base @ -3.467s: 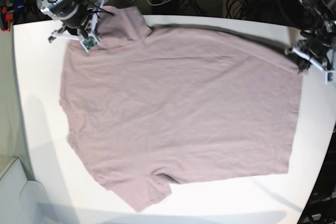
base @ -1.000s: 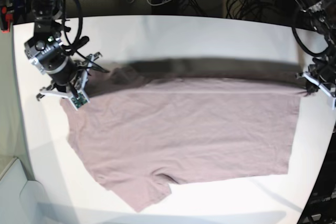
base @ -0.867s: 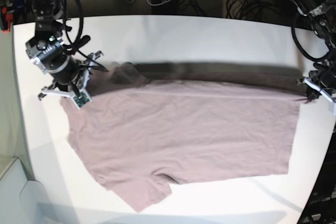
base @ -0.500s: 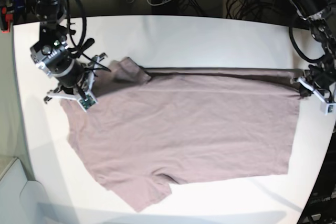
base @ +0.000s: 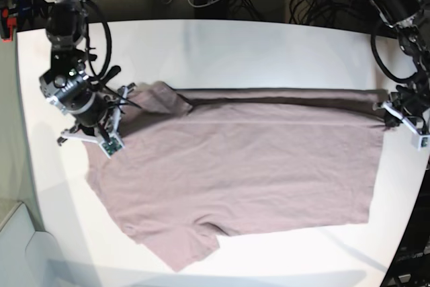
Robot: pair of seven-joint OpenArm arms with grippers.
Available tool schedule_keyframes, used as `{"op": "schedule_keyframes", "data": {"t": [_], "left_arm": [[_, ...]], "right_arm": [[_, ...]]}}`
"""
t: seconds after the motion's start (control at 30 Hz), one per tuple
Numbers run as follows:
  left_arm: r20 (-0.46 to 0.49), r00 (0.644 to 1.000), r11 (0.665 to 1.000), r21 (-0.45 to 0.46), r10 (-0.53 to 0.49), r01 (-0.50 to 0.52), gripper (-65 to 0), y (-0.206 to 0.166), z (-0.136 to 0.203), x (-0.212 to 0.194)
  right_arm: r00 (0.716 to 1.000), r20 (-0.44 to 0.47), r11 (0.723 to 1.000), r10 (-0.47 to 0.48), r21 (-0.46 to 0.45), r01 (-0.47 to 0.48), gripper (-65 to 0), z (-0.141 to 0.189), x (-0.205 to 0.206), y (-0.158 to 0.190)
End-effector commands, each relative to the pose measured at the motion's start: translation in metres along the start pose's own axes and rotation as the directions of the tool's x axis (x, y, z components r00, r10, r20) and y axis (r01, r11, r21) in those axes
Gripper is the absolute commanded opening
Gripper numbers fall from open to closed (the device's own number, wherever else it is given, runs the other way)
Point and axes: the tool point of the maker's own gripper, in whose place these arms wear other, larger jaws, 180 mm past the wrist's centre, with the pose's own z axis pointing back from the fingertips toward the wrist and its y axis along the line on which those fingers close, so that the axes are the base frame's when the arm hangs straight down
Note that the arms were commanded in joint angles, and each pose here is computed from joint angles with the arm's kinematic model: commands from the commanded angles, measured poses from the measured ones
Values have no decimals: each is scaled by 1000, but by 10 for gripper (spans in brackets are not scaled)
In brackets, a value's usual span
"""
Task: Layout the t-shirt on the table in an organized manner, then fold the t-shirt properly
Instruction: 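Lower the folded edge with both grippers and smooth it flat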
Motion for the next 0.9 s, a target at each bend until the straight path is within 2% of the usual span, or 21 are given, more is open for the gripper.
{"op": "schedule_keyframes", "data": {"t": [0.0,0.23,0.5,0.73,0.87], "left_arm": [[83,996,1000,13,-13,12,-645,6,6,25],[115,993,1000,13,-13,11,-645,6,7,29],[116,993,1000,14,-12,10,-645,7,7,29],[114,993,1000,14,-12,10,-645,7,7,29],[114,993,1000,13,-11,9,-645,6,7,29]], "right_arm": [[999,44,1000,7,-21,-6,-650,0,15,-11],[999,50,1000,2,-24,-1,-650,-8,20,-19],[994,91,998,55,3,-55,-650,-12,45,-8],[994,92,998,59,10,-60,-650,-13,45,-4],[997,59,998,53,23,-54,-650,-19,34,-5]]}}
